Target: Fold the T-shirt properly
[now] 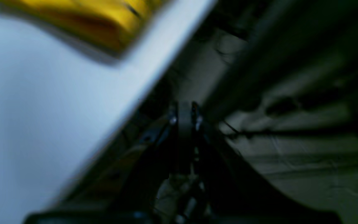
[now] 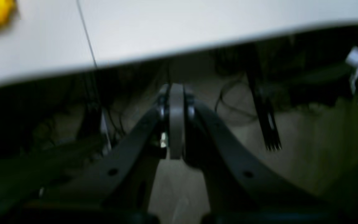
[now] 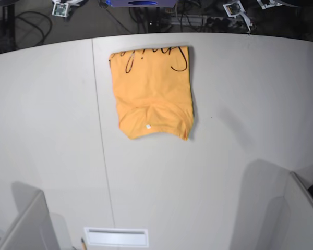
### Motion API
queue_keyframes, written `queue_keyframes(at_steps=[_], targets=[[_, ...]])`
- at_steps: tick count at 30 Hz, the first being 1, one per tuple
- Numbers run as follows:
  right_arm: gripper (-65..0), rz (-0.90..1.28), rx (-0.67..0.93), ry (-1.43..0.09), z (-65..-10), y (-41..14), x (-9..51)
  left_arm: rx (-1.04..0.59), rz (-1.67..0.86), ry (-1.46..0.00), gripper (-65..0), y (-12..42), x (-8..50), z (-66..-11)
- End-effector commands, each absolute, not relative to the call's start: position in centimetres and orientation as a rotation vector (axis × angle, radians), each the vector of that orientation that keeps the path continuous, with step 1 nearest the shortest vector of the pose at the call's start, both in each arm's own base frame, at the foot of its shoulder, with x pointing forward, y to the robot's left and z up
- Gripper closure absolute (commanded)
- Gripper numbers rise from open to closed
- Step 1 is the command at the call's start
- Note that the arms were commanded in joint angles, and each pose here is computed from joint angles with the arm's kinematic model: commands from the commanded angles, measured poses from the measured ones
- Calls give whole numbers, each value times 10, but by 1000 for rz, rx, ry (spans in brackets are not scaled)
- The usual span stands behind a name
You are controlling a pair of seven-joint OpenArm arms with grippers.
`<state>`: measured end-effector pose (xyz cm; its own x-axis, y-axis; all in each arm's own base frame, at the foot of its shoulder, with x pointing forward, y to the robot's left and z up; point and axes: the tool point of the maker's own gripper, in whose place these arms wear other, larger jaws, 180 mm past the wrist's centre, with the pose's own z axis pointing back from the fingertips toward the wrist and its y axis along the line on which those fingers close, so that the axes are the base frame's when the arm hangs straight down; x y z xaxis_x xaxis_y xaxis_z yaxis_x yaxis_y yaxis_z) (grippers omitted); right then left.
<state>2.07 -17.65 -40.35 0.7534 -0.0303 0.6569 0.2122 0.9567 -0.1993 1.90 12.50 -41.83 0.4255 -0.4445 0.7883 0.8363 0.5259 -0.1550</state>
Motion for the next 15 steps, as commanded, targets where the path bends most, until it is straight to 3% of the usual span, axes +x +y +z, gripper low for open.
queue_keyframes(at_steps=[1,7,15], targets=[[0,-127,-260,-668,-411,-171,8,-607,-814,-767,0,124,13,-420],[0,-83,-172,-342,-499,-142,-53,-589,-586,-563,0,140,-54,-478],[0,329,-53,-50,-604,-122,-111,-560,-285,-387,0,125,-91,-560]])
